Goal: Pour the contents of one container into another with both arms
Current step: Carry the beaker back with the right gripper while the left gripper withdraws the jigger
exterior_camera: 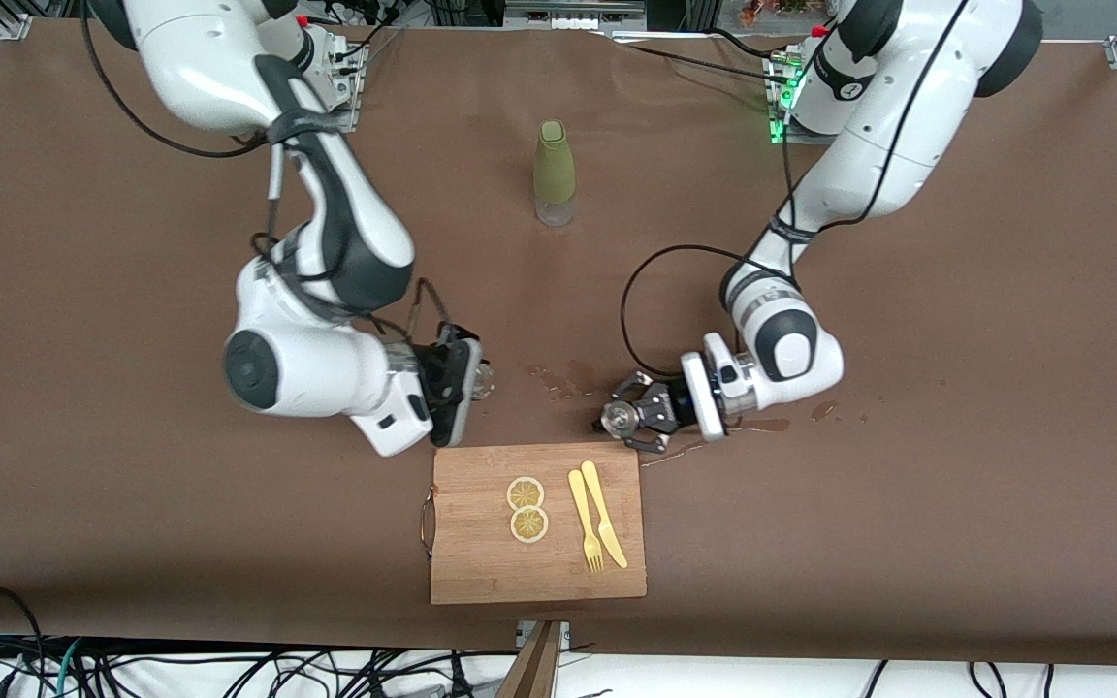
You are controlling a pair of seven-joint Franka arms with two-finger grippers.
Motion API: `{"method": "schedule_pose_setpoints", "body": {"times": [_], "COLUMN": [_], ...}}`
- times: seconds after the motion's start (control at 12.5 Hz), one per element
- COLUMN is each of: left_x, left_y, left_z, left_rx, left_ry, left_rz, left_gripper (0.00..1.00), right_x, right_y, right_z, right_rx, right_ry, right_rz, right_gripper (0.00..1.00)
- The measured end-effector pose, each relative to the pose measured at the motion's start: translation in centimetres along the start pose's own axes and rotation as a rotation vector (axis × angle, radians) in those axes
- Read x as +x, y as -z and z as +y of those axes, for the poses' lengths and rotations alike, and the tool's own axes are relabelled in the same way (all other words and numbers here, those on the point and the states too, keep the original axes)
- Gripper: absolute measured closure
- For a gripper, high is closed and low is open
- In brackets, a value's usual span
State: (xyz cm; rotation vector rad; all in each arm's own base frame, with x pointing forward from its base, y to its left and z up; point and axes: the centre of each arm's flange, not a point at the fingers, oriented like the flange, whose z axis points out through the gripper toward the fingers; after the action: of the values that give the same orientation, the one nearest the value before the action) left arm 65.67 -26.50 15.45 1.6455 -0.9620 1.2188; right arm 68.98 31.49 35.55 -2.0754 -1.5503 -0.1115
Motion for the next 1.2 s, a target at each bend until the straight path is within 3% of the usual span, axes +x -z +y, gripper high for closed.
{"method": "schedule_pose_setpoints", "body": {"times": [0.24, 0.48, 0.64, 0.96, 1.2], "left_x": [0.8, 0.0, -1.0, -2.5, -4.0], "left_y": [6.0, 13.8, 20.1, 31.8, 40.6], "left_z": [-3.8, -7.7, -9.7, -11.3, -12.0], "left_rx": [0.038, 0.003, -0.049, -0.108, -0.052], "left_ry": [0.0, -0.037, -0.045, -0.041, -0.055], "left_rz": [0.046, 0.028, -0.007, -0.036, -0.064], "left_gripper": [0.91, 0.91, 0.91, 0.91, 0.91], "right_x": [-8.6, -17.6, -22.6, -32.0, -38.0], "right_y": [3.3, 3.7, 3.3, 1.2, -1.3], "right_z": [4.5, 7.2, 7.8, 8.0, 7.6], "right_rx": [0.123, 0.234, 0.282, 0.316, 0.299], "right_ry": [0.093, 0.205, 0.276, 0.425, 0.539], "right_rz": [0.136, 0.292, 0.354, 0.477, 0.559], "right_gripper": [0.51, 0.51, 0.51, 0.51, 0.51]}}
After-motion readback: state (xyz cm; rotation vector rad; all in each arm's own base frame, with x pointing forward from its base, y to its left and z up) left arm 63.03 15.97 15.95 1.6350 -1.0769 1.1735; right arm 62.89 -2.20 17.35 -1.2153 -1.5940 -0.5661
